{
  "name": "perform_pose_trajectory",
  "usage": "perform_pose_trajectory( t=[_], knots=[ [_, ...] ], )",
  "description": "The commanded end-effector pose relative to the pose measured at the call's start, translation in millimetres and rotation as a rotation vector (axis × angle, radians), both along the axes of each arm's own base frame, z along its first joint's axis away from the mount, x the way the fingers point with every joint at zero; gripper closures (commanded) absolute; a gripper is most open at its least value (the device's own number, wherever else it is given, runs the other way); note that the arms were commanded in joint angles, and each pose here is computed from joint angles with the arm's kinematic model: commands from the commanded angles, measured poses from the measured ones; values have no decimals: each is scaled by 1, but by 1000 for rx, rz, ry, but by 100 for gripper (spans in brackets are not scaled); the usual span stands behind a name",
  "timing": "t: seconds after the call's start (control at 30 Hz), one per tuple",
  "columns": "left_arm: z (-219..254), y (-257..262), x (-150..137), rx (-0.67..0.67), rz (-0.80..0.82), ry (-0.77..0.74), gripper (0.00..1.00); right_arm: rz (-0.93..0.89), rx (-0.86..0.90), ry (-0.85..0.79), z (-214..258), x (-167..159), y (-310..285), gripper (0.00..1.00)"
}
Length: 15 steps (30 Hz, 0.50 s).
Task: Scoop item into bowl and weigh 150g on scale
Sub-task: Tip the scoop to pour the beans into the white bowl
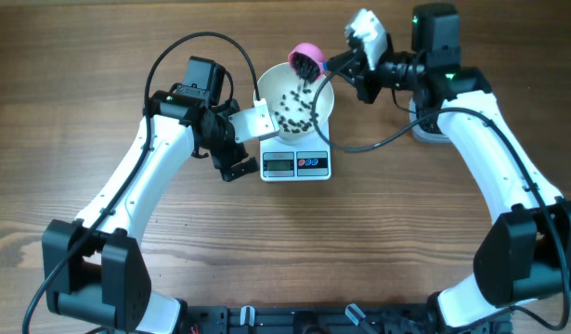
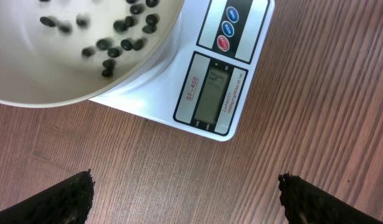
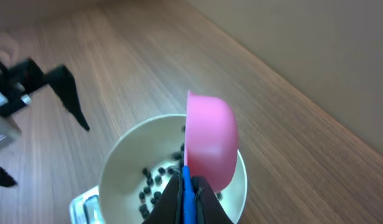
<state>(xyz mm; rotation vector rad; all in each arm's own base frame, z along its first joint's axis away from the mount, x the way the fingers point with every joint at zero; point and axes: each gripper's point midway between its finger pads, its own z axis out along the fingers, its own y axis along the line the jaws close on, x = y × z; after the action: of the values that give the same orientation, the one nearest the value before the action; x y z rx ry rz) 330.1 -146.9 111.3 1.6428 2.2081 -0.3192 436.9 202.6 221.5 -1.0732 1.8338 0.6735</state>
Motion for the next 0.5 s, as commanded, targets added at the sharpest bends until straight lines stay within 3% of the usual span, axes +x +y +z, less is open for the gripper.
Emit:
perform_pose_trajectory(
  t=[0.0, 0.2, 0.47],
  knots=[
    [1, -3, 0, -19, -22, -2, 0, 6, -132, -129, 4, 1, 8, 96],
    [1, -3, 0, -19, -22, -2, 0, 34, -291, -258, -3, 3, 20, 96],
    [1, -3, 0, -19, -22, -2, 0, 32, -277, -303, 8, 5, 23, 96]
  ],
)
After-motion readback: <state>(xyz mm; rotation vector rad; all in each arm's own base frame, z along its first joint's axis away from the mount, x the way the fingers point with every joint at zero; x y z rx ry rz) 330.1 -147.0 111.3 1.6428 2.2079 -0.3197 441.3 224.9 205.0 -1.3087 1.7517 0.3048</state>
